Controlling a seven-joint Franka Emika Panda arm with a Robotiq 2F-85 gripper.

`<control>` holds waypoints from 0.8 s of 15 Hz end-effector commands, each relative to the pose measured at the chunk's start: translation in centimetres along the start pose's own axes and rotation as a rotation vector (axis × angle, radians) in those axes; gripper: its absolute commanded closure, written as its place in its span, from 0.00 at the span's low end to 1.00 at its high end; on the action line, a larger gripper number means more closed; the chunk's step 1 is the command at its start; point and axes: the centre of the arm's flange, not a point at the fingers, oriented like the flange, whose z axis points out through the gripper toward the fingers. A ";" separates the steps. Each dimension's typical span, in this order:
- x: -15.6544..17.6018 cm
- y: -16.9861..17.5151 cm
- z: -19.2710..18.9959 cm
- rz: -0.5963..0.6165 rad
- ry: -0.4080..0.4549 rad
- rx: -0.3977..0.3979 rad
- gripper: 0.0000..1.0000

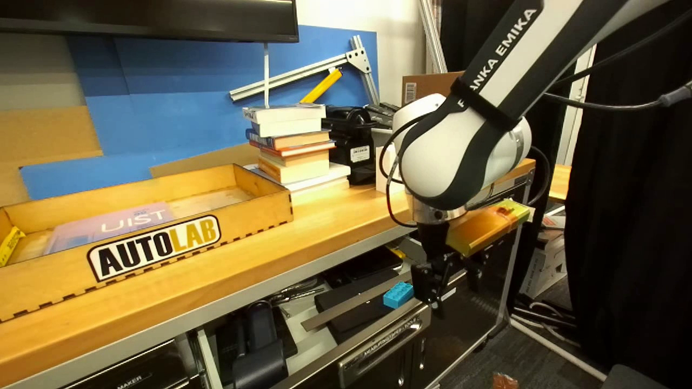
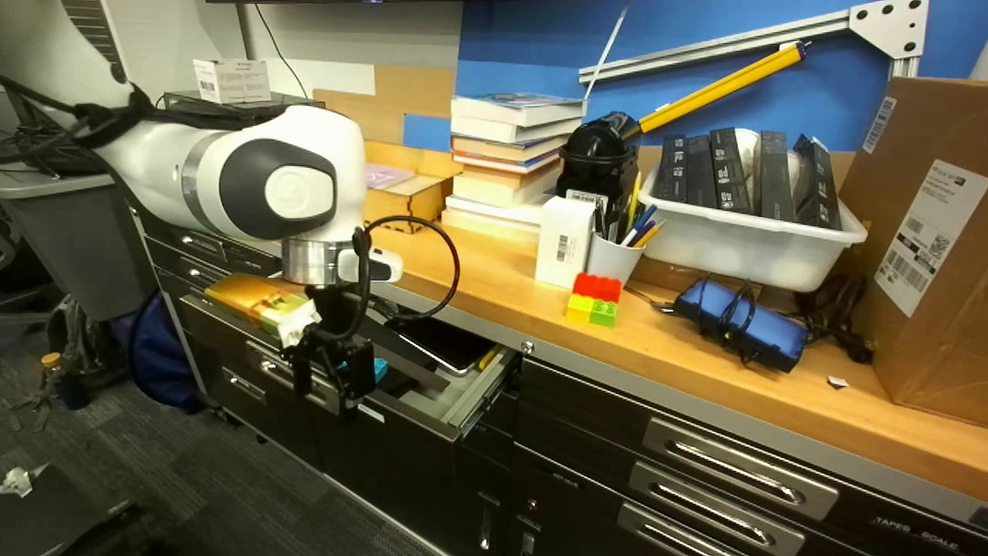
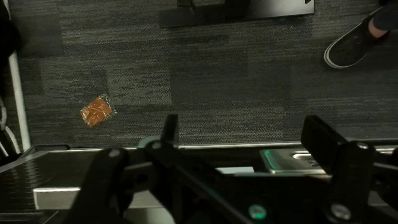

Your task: Put the blue block in the drawer, then close it

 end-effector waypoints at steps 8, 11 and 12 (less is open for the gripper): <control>6.8 -4.3 1.5 0.008 0.020 0.080 0.00; 9.6 -5.2 0.8 0.021 0.045 0.074 0.00; 10.4 -5.4 0.6 0.017 0.052 0.073 0.00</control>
